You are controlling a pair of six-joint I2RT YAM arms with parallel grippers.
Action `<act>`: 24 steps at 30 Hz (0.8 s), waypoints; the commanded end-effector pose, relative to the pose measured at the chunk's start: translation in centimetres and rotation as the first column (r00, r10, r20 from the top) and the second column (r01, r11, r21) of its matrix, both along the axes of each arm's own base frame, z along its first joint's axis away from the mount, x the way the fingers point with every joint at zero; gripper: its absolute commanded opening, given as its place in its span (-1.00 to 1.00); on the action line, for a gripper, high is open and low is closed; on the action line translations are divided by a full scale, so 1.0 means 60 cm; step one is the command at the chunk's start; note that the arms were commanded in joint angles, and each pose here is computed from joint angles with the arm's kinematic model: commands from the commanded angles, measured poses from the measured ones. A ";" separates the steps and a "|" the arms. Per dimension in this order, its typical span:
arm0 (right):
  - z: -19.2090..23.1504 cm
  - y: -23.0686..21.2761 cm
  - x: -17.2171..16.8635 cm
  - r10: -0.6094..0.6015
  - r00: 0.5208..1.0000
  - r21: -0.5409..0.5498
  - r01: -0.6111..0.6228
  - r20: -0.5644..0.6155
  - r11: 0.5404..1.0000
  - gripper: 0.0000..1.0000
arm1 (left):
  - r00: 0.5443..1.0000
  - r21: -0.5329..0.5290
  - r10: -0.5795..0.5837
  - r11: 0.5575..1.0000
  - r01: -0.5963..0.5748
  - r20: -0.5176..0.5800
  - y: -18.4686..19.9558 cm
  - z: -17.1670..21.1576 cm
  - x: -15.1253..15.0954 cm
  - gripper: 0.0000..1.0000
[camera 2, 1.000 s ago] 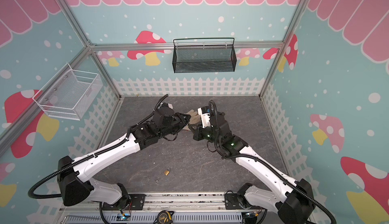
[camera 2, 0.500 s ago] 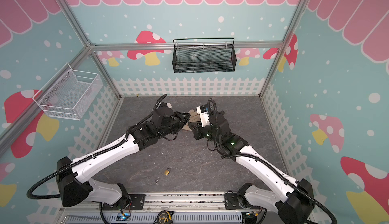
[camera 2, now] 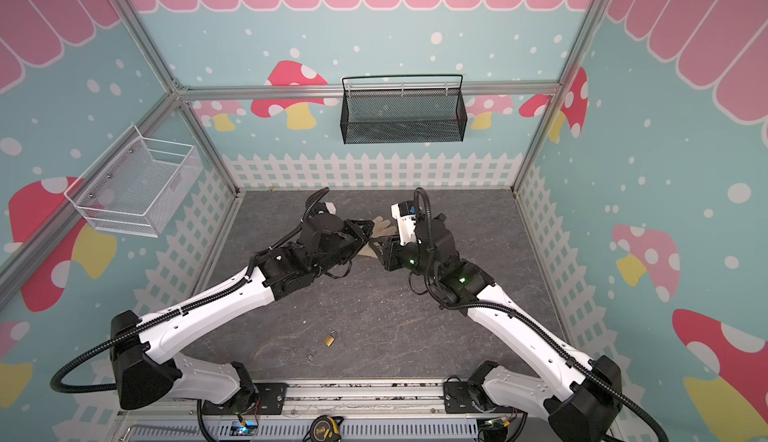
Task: Unlock with the key
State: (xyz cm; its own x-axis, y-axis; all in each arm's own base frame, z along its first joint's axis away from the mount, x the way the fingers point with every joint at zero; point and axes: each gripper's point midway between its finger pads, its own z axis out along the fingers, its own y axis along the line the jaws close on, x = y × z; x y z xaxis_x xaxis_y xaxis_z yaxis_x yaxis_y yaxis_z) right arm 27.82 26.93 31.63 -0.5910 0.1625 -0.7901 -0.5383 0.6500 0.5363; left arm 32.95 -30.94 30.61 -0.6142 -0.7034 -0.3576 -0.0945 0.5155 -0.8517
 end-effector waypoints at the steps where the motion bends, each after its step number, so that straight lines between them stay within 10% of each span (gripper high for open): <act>1: 0.005 0.003 0.007 -0.015 1.000 0.023 0.016 -0.021 1.000 -0.37 | 0.999 -0.027 0.035 0.999 -0.034 0.025 0.008 0.013 0.003 -1.00; 24: -0.031 0.021 0.022 -0.005 0.997 0.005 0.006 -0.081 1.000 -0.58 | 0.999 -0.079 0.022 0.997 -0.019 0.038 0.003 0.034 -0.007 -1.00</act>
